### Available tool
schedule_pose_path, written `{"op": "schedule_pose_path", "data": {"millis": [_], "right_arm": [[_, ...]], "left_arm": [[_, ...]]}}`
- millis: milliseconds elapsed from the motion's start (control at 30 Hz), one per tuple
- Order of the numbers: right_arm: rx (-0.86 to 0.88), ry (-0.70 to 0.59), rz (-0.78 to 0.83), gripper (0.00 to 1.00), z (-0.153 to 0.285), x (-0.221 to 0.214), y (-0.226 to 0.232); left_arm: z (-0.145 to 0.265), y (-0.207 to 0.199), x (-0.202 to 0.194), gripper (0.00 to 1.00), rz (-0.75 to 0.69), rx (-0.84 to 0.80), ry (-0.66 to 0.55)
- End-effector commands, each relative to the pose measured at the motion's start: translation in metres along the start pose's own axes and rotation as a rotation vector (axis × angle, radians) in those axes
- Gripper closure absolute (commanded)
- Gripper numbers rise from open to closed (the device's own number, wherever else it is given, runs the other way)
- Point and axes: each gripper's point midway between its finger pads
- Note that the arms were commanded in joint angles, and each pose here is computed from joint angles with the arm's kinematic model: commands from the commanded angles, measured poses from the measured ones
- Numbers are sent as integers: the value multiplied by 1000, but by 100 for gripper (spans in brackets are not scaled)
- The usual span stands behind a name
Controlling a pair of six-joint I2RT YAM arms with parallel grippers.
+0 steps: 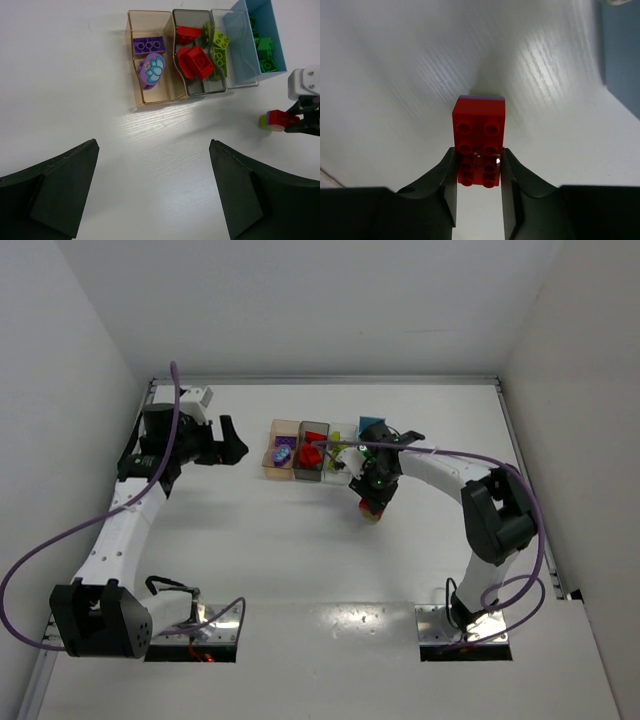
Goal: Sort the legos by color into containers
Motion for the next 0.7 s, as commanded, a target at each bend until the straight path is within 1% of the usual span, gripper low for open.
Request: {"op": "schedule_pose_path", "data": {"millis": [0, 33, 100, 133, 167, 200, 233, 267, 300, 333, 367, 400, 433, 500, 533, 567, 600, 633, 667], "right_arm": [[-49, -82, -5, 96, 20, 29, -13], [-38, -100, -11, 98, 27, 32, -13], [-14, -186, -23, 98, 51, 51, -13], [76, -246, -57, 98, 63, 58, -3], [116, -314, -66, 99, 79, 74, -2], [229, -400, -63, 99, 93, 89, 13], [299, -425, -105, 99, 102, 91, 16], [344, -488, -103, 99, 119, 107, 15], [477, -565, -101, 99, 133, 120, 29], [541, -588, -131, 99, 133, 123, 25], [595, -622, -158, 99, 142, 131, 26], [685, -684, -137, 98, 153, 140, 35], [717, -708, -132, 98, 156, 145, 35], [817, -748, -163, 98, 162, 152, 36], [843, -760, -168, 98, 164, 156, 35], [861, -786, -155, 98, 166, 162, 32], [936, -772, -214, 98, 165, 165, 32], [950, -792, -200, 98, 163, 170, 28], [987, -788, -223, 97, 167, 173, 27]], "left_arm": [[5, -11, -6, 0, -16, -65, -4], [8, -17, -9, 0, -29, -98, -4], [12, -39, -22, 0, -27, -241, 25], [14, -49, -28, 0, -21, -304, 44], [16, -60, -29, 0, -30, -377, 42], [27, -83, -34, 0, -31, -528, 64], [28, -89, -41, 0, -18, -597, 91], [30, -99, -48, 0, -1, -664, 123], [37, -109, -52, 0, 23, -755, 155], [34, -113, -59, 0, 50, -801, 196], [34, -115, -56, 0, 50, -833, 200], [36, -118, -54, 0, 53, -864, 207], [35, -120, -57, 0, 60, -879, 221], [29, -120, -51, 0, 18, -875, 205], [24, -117, -49, 0, 17, -848, 201], [22, -119, -45, 0, -14, -848, 184], [20, -120, -38, 0, -25, -851, 167], [18, -121, -32, 0, -29, -853, 156], [19, -122, -28, 0, -37, -854, 149]]}}
Point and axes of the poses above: each gripper's point midway between its finger pads, its own z axis back along the fingers, its own y axis along the line the jaws close on, x = y × z, and after that the axes turned 3 degrees about z, right-handed
